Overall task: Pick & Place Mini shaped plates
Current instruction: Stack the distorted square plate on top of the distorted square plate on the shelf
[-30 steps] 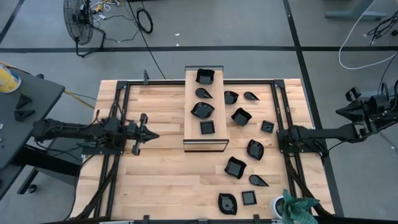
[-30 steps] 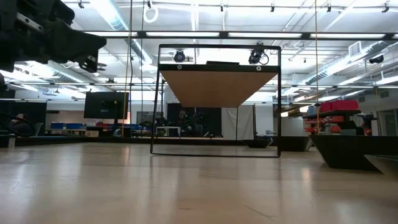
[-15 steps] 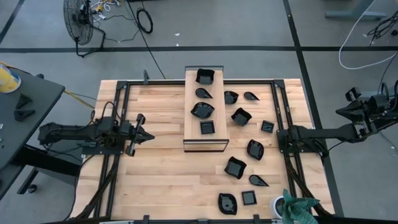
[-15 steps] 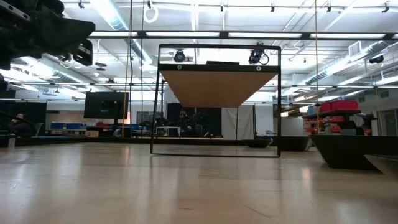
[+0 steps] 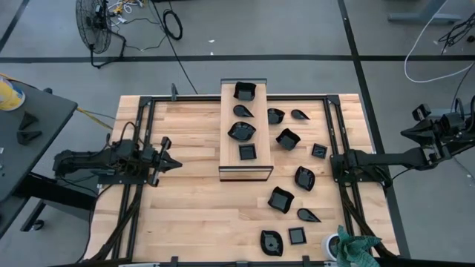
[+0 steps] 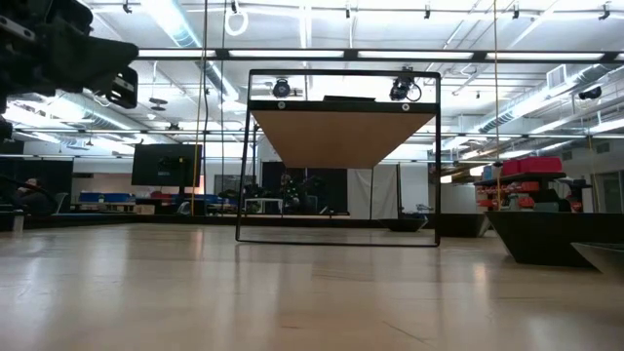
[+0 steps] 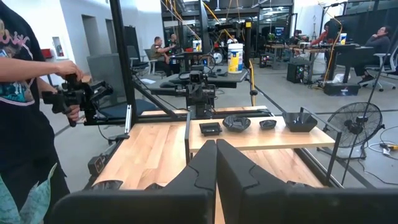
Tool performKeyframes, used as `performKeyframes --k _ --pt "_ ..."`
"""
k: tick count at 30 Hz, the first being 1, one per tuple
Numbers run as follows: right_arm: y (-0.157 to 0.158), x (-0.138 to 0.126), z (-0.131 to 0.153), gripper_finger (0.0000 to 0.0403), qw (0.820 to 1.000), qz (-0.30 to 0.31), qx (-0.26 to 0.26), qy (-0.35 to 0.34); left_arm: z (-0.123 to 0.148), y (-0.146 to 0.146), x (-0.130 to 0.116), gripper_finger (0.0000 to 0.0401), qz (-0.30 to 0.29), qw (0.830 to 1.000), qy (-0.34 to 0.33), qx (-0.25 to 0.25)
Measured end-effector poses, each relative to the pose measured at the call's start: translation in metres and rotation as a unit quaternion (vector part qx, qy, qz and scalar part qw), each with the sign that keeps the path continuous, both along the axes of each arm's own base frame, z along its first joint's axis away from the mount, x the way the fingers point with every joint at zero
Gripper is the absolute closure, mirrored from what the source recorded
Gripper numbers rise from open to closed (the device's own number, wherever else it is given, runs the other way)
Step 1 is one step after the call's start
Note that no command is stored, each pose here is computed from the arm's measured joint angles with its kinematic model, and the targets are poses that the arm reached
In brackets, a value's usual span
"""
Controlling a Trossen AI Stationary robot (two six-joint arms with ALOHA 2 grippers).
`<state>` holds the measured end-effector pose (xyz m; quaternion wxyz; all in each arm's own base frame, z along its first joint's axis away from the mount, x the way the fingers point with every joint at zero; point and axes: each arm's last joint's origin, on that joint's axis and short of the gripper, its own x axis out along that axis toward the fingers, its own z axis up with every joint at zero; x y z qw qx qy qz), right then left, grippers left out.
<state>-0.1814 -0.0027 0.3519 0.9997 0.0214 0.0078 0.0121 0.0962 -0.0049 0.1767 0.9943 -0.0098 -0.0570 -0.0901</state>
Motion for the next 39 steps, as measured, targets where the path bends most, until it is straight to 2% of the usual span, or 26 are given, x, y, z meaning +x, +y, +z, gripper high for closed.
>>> performKeyframes --k 12,39 --pt "0.0000 0.0001 0.0000 0.0392 1.000 0.000 0.000 0.000 -0.0059 0.0005 0.0009 0.0380 0.009 0.999 0.032 -0.004" --pt "-0.0001 0.0000 0.0000 0.0392 1.000 0.000 0.000 0.000 -0.0068 0.0011 0.0011 0.0383 0.019 0.999 0.037 -0.006"
